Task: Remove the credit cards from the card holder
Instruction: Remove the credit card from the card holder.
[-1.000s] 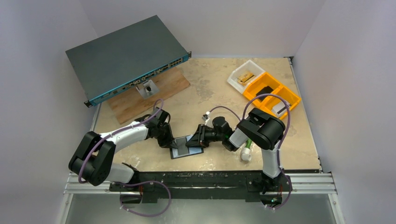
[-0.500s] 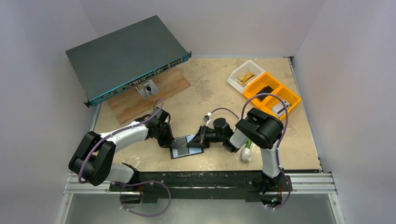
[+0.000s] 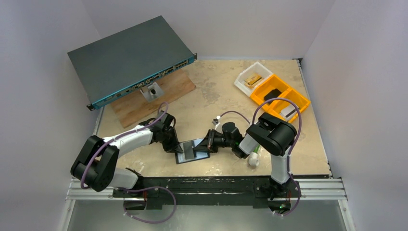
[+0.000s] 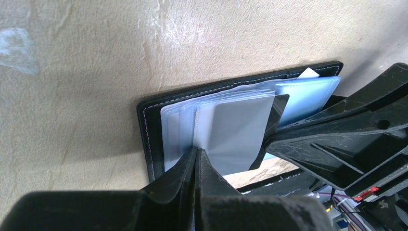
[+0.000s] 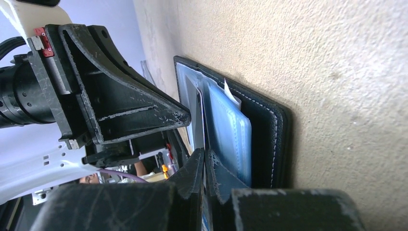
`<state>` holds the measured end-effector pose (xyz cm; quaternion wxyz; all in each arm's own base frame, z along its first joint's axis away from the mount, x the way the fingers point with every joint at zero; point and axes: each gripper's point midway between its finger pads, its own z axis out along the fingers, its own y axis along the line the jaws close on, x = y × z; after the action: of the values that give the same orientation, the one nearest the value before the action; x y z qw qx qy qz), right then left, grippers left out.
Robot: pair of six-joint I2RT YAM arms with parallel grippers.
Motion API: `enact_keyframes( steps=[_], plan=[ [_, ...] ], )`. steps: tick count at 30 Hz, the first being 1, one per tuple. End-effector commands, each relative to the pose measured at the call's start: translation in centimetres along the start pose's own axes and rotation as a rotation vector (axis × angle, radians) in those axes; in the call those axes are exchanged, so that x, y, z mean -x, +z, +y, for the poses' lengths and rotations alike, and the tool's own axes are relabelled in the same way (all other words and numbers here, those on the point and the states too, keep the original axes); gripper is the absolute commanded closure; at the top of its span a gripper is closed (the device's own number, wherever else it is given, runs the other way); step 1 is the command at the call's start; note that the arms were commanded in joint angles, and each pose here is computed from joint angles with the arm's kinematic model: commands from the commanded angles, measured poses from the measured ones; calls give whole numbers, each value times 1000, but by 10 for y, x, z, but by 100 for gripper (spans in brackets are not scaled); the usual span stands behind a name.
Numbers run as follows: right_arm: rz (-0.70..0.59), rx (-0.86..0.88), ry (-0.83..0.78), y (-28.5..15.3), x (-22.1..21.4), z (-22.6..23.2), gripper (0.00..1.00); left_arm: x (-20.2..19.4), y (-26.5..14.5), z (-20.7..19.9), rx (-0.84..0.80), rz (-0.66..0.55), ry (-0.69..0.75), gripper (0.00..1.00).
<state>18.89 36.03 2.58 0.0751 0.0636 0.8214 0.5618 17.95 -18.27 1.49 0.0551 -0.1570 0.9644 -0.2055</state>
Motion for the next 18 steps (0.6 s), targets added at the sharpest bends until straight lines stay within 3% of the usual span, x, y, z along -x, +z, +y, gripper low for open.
enact_keyframes(
  steps=[1,4,9,18],
  plan=[
    [-34,-5,-29,-5,7,2,100,-4,13,65,262,-38,-13,100],
    [-32,-23,-43,-5,7,-1,100,-4,12,65,264,-40,-15,100],
    [-19,-38,-51,0,8,-5,77,-4,14,64,257,-34,-16,100],
    [-3,-60,-55,10,10,-10,77,-5,16,62,246,-28,-11,100]
  ],
)
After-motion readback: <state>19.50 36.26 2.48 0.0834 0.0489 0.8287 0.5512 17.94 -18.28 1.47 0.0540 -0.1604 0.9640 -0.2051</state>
